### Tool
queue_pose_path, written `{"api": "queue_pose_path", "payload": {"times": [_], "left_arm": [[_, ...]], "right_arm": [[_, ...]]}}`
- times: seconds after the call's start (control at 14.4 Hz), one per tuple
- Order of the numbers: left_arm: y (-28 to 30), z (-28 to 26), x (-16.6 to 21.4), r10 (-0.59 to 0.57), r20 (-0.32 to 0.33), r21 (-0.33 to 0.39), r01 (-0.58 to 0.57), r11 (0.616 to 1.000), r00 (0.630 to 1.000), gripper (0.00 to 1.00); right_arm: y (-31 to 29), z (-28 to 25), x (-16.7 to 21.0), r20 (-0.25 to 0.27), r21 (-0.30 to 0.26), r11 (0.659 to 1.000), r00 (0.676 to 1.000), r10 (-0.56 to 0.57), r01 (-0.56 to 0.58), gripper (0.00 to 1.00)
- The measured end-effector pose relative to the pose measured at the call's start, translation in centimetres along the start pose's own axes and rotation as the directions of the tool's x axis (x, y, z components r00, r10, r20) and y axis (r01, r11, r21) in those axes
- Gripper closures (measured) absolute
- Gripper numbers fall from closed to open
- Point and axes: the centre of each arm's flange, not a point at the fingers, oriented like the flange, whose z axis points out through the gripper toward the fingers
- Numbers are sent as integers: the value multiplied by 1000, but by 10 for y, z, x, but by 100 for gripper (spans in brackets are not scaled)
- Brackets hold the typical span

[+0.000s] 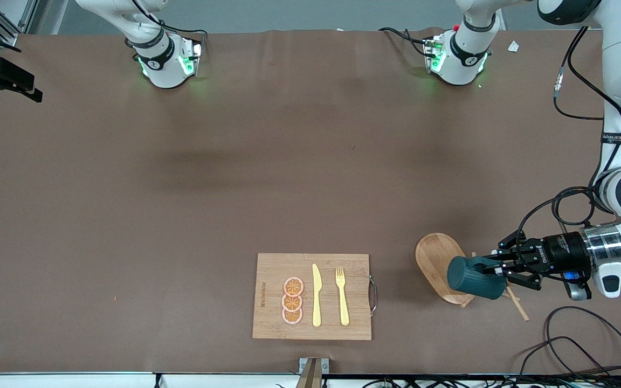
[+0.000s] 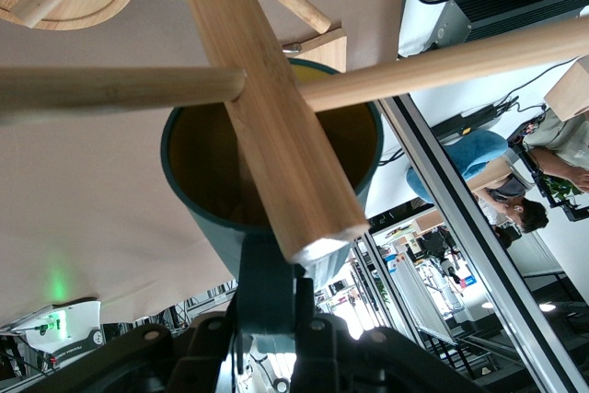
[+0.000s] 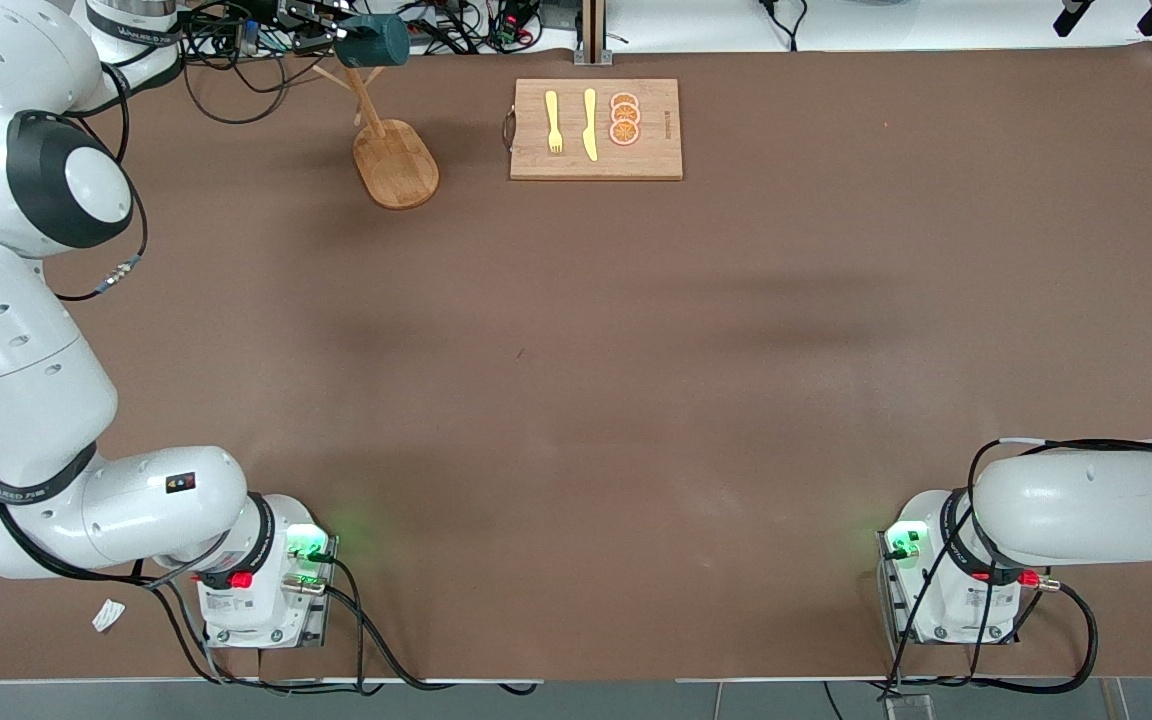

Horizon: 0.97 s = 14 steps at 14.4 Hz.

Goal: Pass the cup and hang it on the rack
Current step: 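Slide the mug handle onto a rack peg with the left gripper, then open the left gripper and release the mug on the rack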

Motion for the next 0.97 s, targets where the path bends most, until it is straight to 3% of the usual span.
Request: {"api": "queue_pose_path", "payload": {"times": [0.35,0.84,0.9,0.97], "left_arm": [[-3,5,8,-12,7,5,12,1000,1000,75],[5,2,-7,9,12,1,-9,1000,1000,8],[8,-2,-17,21,14,7,-21,1000,1000,1],[10,-8,-28,42,5,25,-42,999,999,0]], "right_arm": [[-2,0,0,0,-1,1000,1000,-3,3,0],[-3,0,0,-1,-1,1000,1000,-6,6,0],[-3,0,0,-1,-1,1000,1000,-6,6,0],[-3,0,0,-1,-1,1000,1000,-6,6,0]]}}
